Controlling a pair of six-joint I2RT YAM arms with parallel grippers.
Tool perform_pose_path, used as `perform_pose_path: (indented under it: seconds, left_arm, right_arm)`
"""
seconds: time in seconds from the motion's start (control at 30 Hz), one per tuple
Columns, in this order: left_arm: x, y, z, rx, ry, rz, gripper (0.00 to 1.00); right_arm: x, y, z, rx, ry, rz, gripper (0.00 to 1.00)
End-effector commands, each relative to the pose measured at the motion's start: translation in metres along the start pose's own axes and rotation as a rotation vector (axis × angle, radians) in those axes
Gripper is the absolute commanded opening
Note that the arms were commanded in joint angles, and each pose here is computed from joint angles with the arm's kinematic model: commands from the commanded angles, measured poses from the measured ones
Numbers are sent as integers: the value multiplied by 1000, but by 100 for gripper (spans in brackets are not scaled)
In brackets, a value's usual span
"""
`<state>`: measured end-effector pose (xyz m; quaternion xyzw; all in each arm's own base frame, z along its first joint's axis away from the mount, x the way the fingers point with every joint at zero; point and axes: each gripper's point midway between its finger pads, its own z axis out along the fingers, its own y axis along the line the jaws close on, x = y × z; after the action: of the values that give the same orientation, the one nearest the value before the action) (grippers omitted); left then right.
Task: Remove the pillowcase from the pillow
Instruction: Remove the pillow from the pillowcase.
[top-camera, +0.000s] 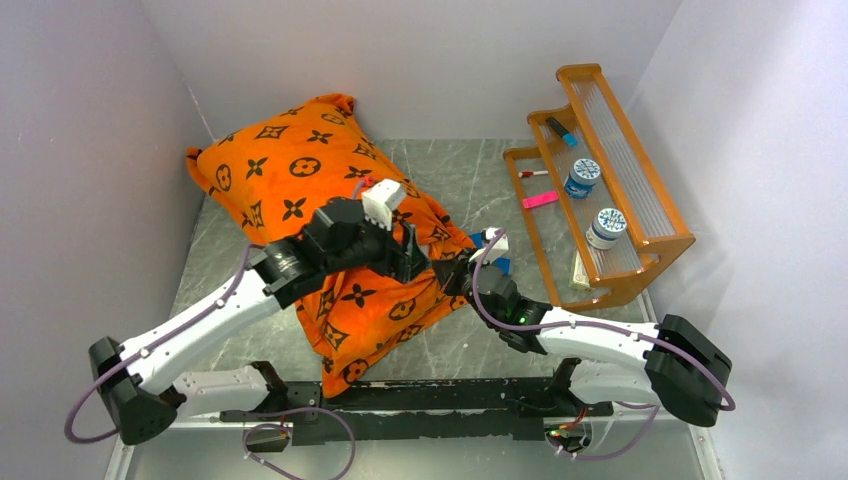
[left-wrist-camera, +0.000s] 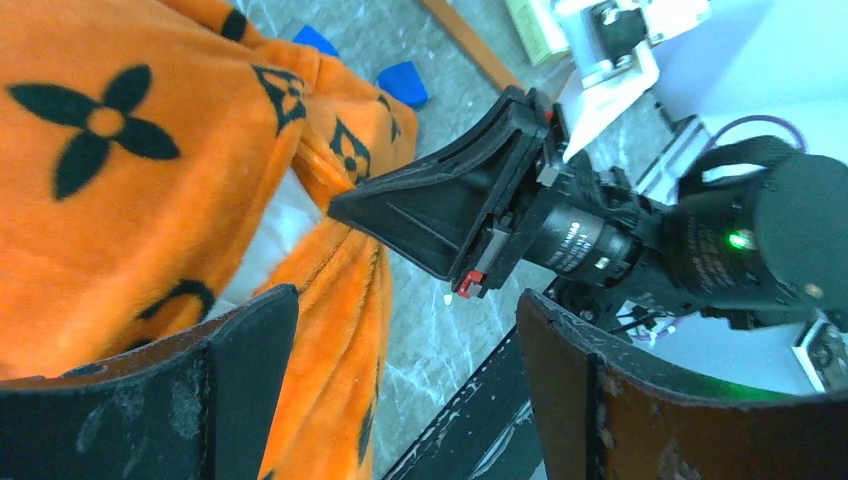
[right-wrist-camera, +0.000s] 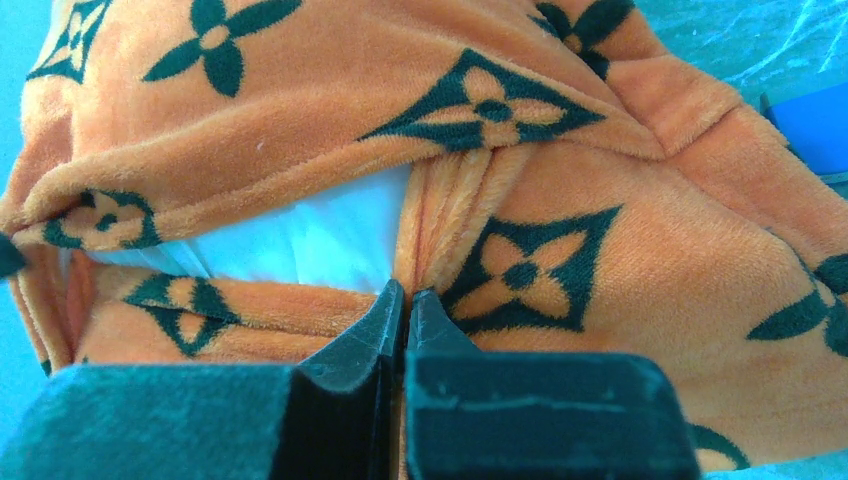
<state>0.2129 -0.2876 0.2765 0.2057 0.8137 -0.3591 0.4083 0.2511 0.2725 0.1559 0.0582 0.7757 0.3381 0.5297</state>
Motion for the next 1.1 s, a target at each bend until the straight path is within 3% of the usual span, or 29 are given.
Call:
perform_pose_path:
  seconds: [0.0, 0.2, 0.3, 0.77, 1.07]
  left_arm:
    - [8, 7, 18, -158, 2, -38, 85]
    - [19, 24, 37, -292, 16, -22, 91]
    - [18, 35, 41, -357, 4, -11, 84]
    - [1, 79, 55, -636, -10, 128, 83]
    - [28, 95, 69, -709, 132, 183, 86]
  right_arm:
    - [32, -29, -9, 61, 108, -91, 0]
    - [34, -32, -9, 68, 112, -96, 0]
    - [36, -33, -9, 65, 118, -97, 0]
    - [28, -29, -14, 51, 101, -104, 0]
    - [22, -29, -19, 48, 84, -96, 0]
